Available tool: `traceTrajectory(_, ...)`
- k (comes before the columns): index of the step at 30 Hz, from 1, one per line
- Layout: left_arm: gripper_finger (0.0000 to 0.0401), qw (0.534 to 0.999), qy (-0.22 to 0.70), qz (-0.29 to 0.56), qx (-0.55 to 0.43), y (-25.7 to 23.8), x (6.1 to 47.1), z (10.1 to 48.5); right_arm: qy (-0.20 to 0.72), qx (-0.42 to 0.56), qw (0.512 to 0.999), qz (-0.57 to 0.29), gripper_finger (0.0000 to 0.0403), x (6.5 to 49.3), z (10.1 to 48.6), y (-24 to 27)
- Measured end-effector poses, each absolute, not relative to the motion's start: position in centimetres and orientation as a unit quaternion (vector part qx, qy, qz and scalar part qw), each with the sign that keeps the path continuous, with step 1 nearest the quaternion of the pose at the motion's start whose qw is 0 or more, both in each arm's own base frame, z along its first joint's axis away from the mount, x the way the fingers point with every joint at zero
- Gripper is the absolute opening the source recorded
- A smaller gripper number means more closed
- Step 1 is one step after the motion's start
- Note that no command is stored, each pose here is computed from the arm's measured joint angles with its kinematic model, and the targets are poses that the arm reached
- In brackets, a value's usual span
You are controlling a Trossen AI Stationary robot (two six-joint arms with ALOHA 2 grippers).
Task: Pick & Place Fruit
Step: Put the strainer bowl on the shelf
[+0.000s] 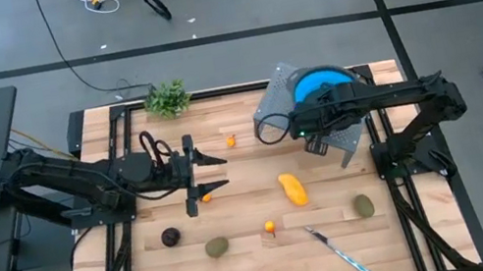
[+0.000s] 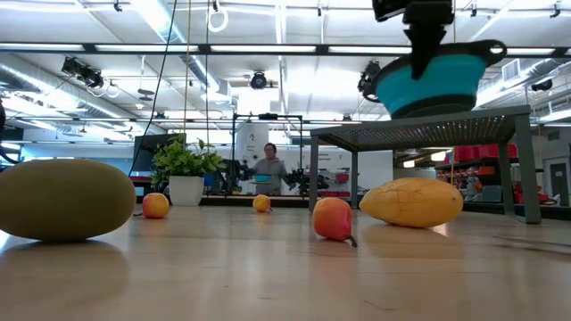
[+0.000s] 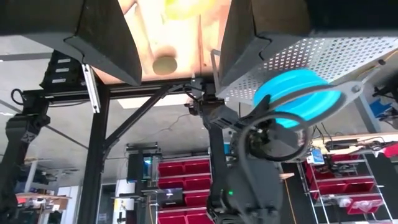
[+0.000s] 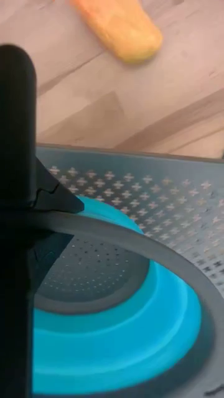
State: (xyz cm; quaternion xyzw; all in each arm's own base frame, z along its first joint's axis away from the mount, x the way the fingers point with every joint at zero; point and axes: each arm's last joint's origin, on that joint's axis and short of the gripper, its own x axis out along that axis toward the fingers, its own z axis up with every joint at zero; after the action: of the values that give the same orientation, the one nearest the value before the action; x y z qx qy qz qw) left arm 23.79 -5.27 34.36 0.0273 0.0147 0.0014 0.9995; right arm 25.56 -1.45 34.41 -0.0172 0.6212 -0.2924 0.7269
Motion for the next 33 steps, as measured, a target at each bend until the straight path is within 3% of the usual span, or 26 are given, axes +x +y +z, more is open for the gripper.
traceTrajectory(11, 0.0224, 0.999, 0.011, 0.001, 0.035, -5.3, 23.8, 34.4, 0.587, 0.017, 0.748, -0.309, 0.0019, 24.5, 35.2, 1.4)
traceTrajectory(21, 0.0224, 0.999, 0.013, 0.001, 0.036, -5.3, 23.8, 34.4, 0.573, -0.003, 0.754, -0.322, 0.0019, 24.1, 35.6, 1.0)
traceTrajectory(33, 0.0224, 1.000, 0.016, 0.001, 0.025, -5.3, 23.8, 34.3, 0.614, -0.002, 0.709, -0.346, 0.0019, 23.5, 32.3, 0.6)
